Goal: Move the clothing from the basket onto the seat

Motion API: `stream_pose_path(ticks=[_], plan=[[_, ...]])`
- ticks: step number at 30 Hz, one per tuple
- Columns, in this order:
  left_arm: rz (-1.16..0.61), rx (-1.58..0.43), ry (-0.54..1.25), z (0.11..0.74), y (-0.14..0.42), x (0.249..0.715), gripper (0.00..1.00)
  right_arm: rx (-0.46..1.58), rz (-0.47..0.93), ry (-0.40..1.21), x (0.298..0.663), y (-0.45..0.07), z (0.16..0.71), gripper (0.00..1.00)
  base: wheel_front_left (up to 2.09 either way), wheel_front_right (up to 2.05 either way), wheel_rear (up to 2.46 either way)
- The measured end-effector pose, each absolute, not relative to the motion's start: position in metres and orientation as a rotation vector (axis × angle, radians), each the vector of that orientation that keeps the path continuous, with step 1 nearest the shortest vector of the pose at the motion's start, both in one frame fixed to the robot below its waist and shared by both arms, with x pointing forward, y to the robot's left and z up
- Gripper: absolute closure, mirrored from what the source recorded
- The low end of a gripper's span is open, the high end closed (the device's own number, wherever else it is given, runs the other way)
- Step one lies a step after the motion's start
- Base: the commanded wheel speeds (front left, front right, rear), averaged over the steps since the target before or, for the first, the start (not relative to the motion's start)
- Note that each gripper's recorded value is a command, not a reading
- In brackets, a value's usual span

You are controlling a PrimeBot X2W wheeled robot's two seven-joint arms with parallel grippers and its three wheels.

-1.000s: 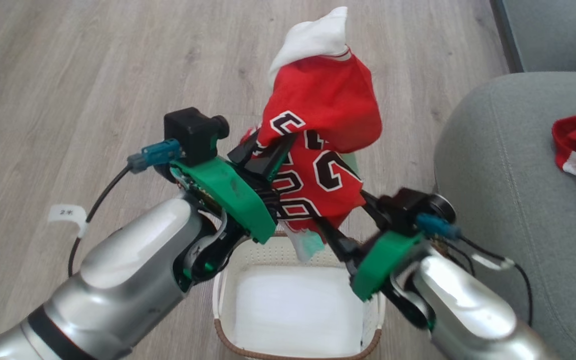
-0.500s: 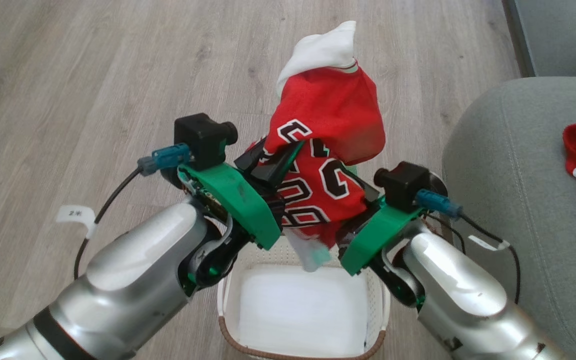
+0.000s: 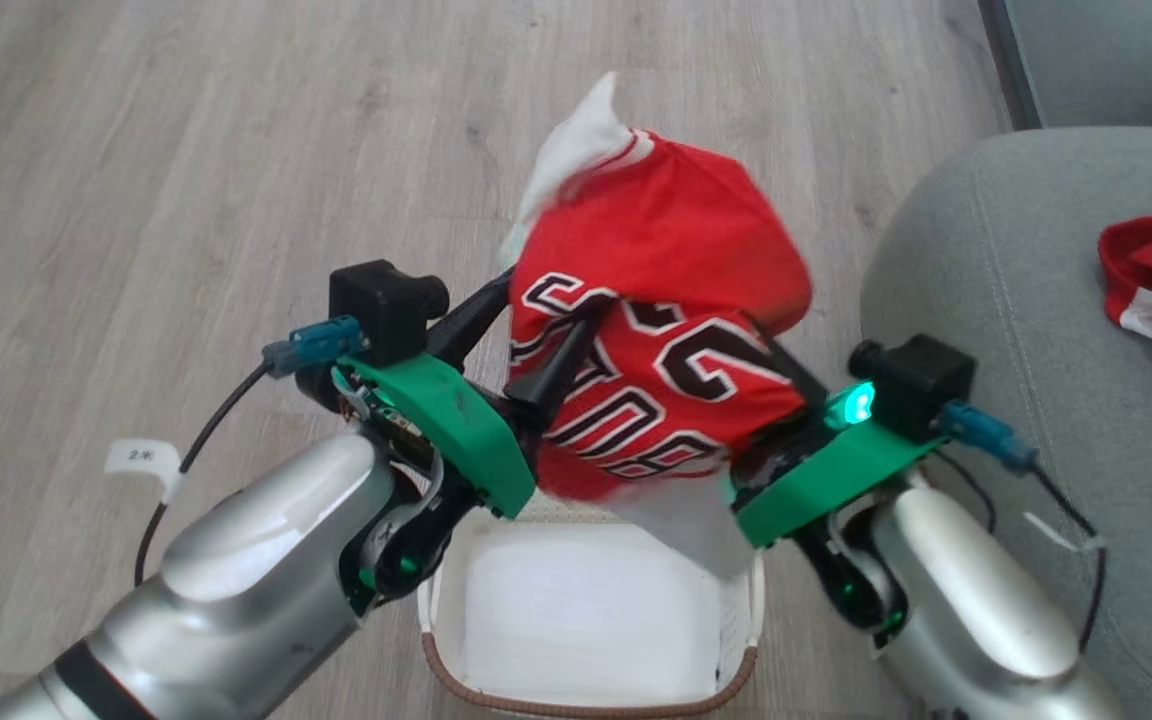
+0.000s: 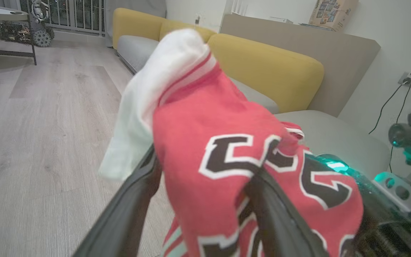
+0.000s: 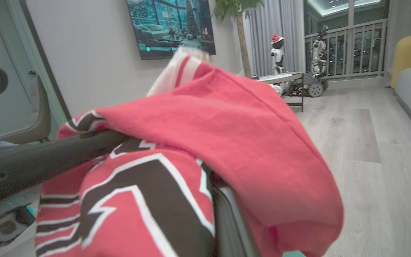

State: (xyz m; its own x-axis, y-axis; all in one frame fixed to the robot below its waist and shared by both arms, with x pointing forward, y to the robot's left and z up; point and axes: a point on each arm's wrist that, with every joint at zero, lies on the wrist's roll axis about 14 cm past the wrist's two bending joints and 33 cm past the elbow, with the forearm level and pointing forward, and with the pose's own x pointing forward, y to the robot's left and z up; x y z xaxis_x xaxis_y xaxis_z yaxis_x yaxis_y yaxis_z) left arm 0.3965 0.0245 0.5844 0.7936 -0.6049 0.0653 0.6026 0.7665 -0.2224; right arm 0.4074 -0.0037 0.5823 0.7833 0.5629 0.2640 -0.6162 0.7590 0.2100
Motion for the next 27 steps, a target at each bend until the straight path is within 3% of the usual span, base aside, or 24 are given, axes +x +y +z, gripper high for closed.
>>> stream_pose_path(ticks=[16,27], plan=[[-0.777,-0.250,0.034,0.574,-0.016,0.383,0.00,0.336,0.421,-0.274,0.403,-0.083,0.596,1.00,0.00,0.00,0.00],[-0.922,-0.263,0.026,0.577,-0.065,0.369,0.00,0.284,0.201,-0.342,0.382,-0.170,0.606,1.00,0.00,0.00,0.00]])
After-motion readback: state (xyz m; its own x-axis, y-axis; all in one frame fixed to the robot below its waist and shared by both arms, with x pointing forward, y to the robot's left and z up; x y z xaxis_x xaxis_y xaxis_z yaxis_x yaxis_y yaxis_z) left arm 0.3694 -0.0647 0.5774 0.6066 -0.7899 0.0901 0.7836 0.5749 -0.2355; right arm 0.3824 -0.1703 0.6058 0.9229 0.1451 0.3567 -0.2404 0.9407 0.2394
